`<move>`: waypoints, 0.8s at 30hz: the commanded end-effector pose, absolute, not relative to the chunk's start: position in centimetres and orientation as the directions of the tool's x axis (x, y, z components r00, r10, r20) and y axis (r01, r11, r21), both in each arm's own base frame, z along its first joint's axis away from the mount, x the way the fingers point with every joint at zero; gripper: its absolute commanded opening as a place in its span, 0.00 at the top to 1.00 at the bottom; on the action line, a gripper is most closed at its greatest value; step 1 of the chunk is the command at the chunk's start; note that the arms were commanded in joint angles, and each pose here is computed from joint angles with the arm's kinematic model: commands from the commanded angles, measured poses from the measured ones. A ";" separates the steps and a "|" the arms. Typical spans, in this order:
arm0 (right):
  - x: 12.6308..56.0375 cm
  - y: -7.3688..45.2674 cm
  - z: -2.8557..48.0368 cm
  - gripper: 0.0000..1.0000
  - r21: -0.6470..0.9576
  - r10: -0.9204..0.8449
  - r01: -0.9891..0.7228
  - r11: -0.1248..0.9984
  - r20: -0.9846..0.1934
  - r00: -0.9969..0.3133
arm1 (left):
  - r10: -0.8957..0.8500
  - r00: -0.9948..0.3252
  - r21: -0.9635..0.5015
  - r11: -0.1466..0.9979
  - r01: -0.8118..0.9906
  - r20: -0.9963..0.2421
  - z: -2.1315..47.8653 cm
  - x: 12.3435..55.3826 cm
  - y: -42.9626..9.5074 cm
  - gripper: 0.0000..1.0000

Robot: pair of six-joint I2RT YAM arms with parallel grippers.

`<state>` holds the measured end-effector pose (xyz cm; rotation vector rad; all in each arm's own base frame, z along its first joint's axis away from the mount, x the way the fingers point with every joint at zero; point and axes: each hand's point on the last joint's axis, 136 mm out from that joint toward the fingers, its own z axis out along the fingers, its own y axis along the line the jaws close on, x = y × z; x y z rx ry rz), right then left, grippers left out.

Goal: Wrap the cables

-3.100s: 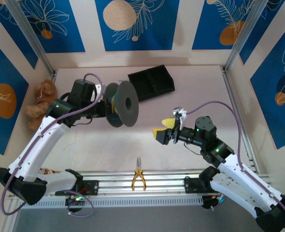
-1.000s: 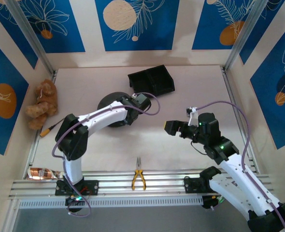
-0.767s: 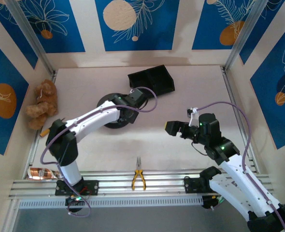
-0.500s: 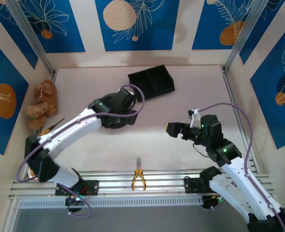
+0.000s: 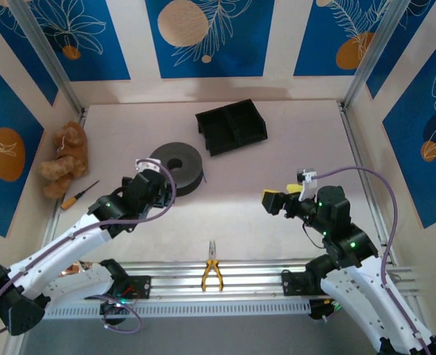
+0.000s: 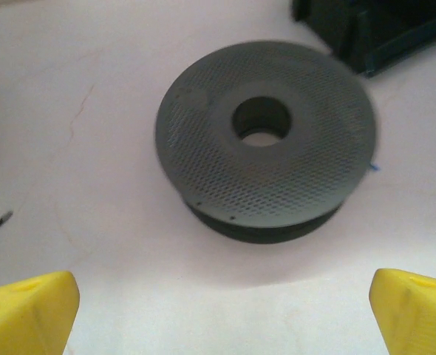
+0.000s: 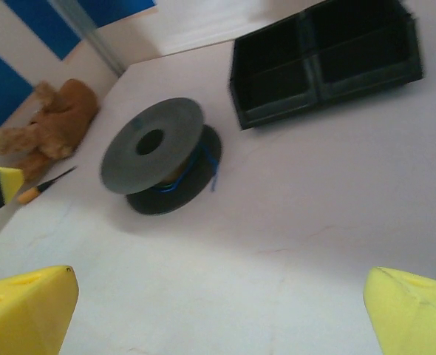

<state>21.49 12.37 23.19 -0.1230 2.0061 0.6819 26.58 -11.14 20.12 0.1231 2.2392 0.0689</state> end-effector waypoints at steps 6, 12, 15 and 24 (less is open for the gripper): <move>25.5 6.8 21.5 0.01 0.346 0.253 -0.155 0.925 -0.869 -0.425 | -0.113 -0.642 -0.029 0.990 -0.140 -0.758 16.9 30.4 -6.1 0.00; 28.5 1.9 20.0 0.01 0.392 0.354 -0.022 0.920 -0.853 -0.382 | -0.114 -0.573 -0.005 0.982 -0.189 -0.811 16.2 32.2 -2.2 0.00; 29.7 -0.6 18.3 0.01 0.408 0.401 0.061 0.911 -0.838 -0.369 | -0.084 -0.552 0.032 0.980 -0.197 -0.829 15.1 32.6 -0.8 0.00; 32.9 -3.2 13.2 0.01 0.318 0.360 0.177 0.931 -0.876 -0.320 | 0.029 -0.510 0.115 0.984 -0.138 -0.860 12.8 35.9 -0.4 0.00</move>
